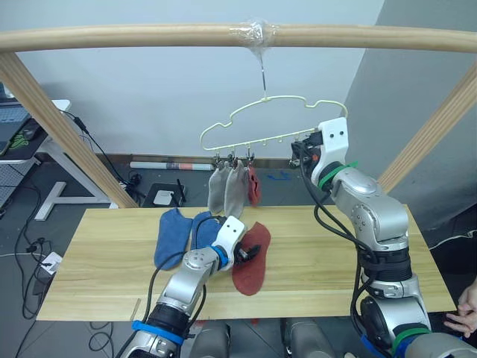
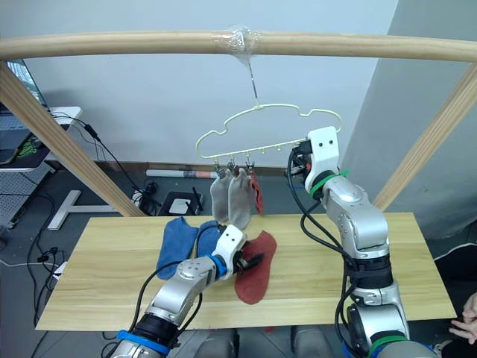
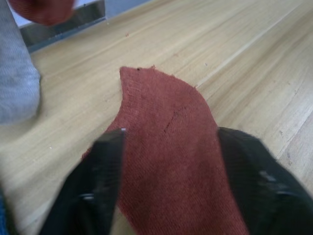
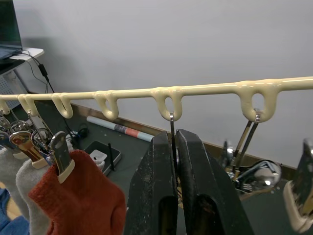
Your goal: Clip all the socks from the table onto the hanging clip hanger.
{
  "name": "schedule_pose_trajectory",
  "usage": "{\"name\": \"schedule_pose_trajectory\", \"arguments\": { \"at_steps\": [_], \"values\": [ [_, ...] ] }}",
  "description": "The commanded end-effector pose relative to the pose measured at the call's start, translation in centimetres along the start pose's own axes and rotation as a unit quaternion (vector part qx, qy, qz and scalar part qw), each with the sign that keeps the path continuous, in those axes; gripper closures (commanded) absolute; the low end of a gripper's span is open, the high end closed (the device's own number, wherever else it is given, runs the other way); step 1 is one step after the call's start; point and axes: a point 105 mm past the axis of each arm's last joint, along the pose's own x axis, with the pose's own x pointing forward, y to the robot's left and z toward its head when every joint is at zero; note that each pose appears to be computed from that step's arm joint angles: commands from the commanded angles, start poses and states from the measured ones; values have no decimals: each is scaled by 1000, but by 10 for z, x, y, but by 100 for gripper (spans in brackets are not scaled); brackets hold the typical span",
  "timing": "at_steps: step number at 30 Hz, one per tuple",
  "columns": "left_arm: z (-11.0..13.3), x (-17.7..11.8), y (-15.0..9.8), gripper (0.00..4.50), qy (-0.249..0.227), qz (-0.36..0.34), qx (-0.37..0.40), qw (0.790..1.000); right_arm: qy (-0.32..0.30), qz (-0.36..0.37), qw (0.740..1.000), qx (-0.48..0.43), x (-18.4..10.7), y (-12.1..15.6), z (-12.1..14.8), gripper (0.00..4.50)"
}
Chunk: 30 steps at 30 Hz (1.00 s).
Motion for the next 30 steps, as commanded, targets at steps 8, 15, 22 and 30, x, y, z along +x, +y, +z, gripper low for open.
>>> {"name": "schedule_pose_trajectory", "arguments": {
  "at_steps": [8,15,22,30],
  "values": [
    [13,13,-22,5,14,9,13,1000,10,-31,999,5,-6,-14,-5,450],
    [-32,6,-5,5,101,59,78,990,11,-37,999,7,-7,-16,-6,450],
    [-51,6,-4,65,113,45,57,991,13,-41,999,11,-7,-17,-7,450],
    [-56,5,0,290,109,33,40,993,13,-46,999,14,-7,-20,-8,450]
  ]
}}
